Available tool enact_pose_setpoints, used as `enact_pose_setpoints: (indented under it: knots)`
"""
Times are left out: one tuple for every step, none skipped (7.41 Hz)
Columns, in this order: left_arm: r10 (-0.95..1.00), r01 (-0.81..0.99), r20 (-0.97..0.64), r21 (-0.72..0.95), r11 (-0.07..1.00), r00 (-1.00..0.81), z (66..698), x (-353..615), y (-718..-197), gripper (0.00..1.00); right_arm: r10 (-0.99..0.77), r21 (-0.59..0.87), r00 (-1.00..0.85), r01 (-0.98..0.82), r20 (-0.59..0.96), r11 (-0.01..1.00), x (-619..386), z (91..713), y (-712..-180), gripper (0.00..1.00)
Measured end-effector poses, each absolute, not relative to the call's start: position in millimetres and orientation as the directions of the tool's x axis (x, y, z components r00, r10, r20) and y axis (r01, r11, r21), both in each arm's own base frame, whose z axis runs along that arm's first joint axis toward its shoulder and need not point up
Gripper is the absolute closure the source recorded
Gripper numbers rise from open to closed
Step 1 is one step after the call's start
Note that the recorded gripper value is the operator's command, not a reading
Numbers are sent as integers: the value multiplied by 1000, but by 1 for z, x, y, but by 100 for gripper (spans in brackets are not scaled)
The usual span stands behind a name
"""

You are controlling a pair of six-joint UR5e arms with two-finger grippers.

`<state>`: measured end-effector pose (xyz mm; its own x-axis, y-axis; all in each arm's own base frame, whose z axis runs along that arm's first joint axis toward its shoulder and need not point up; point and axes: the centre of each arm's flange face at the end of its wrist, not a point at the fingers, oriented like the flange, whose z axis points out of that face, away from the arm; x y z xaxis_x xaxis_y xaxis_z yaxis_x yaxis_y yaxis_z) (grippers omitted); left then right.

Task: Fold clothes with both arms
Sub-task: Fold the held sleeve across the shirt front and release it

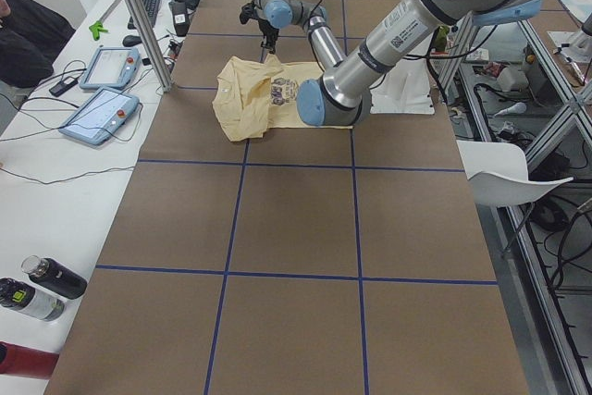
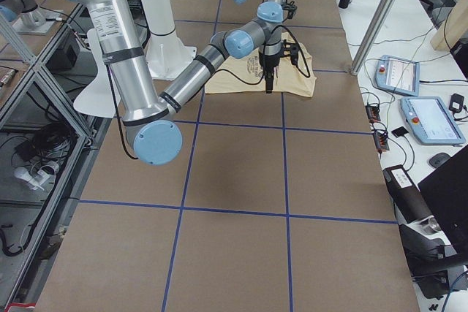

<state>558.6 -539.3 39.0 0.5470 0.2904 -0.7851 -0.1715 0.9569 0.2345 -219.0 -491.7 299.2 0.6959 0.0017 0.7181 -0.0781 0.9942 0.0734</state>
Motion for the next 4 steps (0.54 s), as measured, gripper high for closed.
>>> enact_pose_setpoints:
  knots:
    - [246,-155,-790,191,969,562,12,595,-538,100,0,76,694,-79,720,994,-219,297,-492,0]
    - [206,-128,-794,162,978,571,0,625,-533,100,-1,76,693,-78,721,994,-219,296,-491,0]
    - [179,-106,-800,144,984,572,-2,643,-531,51,0,75,693,-78,721,994,-220,297,-492,0]
    - [155,-90,-806,127,988,572,-3,652,-529,1,-1,75,693,-77,721,994,-220,297,-492,0]
